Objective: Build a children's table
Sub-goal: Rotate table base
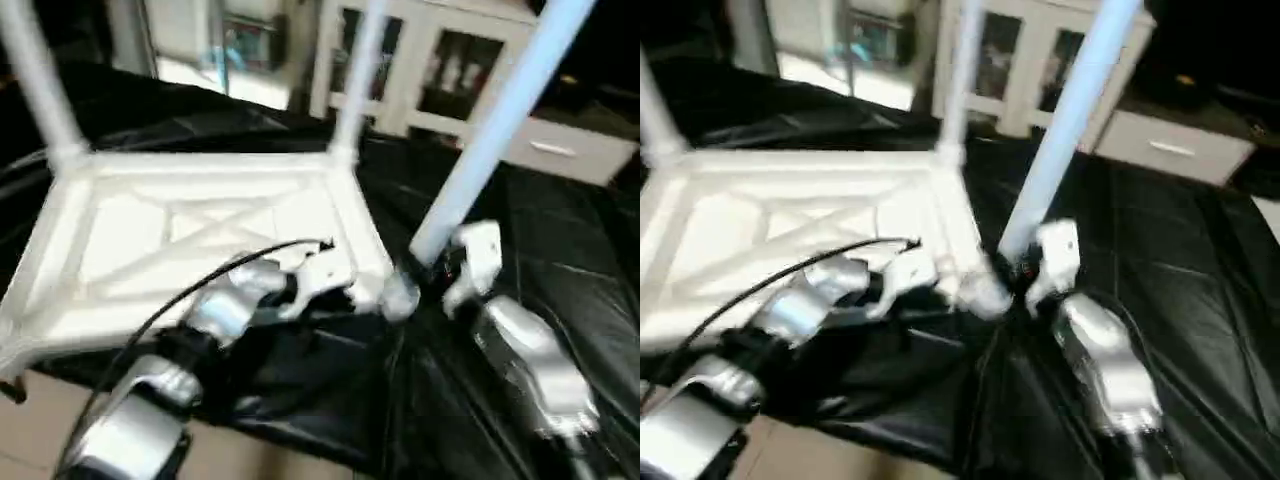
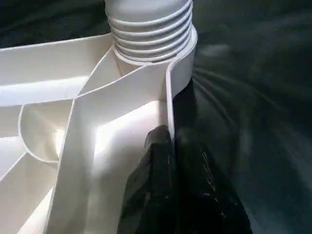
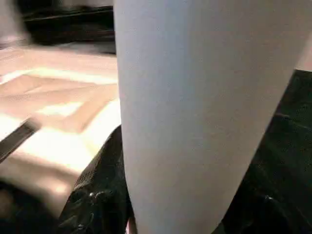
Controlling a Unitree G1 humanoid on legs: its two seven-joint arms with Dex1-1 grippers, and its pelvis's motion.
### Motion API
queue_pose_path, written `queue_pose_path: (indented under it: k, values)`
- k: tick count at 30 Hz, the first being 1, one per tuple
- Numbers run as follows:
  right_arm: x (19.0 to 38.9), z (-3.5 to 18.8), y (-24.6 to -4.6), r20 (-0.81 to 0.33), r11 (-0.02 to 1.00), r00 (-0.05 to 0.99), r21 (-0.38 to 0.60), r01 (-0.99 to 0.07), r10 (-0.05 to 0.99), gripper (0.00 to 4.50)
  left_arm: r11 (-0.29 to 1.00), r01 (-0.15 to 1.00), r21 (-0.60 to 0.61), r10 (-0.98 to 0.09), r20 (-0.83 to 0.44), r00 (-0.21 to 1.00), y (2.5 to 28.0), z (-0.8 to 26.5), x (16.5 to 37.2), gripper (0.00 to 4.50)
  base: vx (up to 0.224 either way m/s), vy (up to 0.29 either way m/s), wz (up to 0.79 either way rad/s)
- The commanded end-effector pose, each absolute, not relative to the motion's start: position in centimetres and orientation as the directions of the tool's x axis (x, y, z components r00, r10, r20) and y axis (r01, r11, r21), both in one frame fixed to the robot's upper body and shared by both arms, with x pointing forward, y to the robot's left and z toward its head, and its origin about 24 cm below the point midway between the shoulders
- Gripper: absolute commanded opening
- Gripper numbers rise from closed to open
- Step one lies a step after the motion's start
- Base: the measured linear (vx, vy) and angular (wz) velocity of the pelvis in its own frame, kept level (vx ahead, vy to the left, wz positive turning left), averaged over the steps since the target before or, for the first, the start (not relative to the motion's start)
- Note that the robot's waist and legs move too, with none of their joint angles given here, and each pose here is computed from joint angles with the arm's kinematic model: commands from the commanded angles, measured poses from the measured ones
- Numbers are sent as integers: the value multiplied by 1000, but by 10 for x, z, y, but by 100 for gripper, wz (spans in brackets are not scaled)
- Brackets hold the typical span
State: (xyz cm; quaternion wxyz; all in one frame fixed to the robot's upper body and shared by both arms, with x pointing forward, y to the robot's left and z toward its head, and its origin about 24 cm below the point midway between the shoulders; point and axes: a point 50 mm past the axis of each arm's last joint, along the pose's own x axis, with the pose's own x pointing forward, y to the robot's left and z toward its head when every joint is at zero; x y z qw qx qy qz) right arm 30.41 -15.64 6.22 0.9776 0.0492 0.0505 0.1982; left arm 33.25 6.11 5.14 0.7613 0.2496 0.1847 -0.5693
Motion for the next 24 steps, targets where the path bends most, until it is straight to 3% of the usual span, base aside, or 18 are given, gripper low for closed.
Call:
queue_pose_path:
  k: [1, 4, 8, 16, 20, 24]
  values:
    - [289, 0, -194, -391, 988, 908, 99, -121, 151, 182, 346, 923, 169, -776, -502, 382, 57, 57, 340, 0, 0, 0, 0]
    - [314, 5, -173, -393, 998, 918, 53, -32, 50, 182, 574, 791, 209, -683, -410, 604, 29, 75, 362, 0, -17, 7, 1]
    - [327, 6, -158, -389, 1000, 921, 9, -2, 5, 182, 647, 727, 230, -645, -344, 682, 12, 88, 369, 0, 0, 0, 0]
    - [340, 9, -145, -393, 1000, 919, -15, 18, -22, 182, 609, 741, 283, -666, -325, 672, 1, 95, 370, 0, 30, -15, -1]
    - [343, 12, -146, -379, 999, 925, 18, 29, -20, 182, 590, 759, 275, -678, -341, 651, 2, 90, 369, 0, 0, 0, 0]
    - [348, 21, -144, -343, 996, 938, 89, -22, 52, 182, 533, 798, 283, -715, -355, 603, 0, 88, 366, 0, 0, 0, 0]
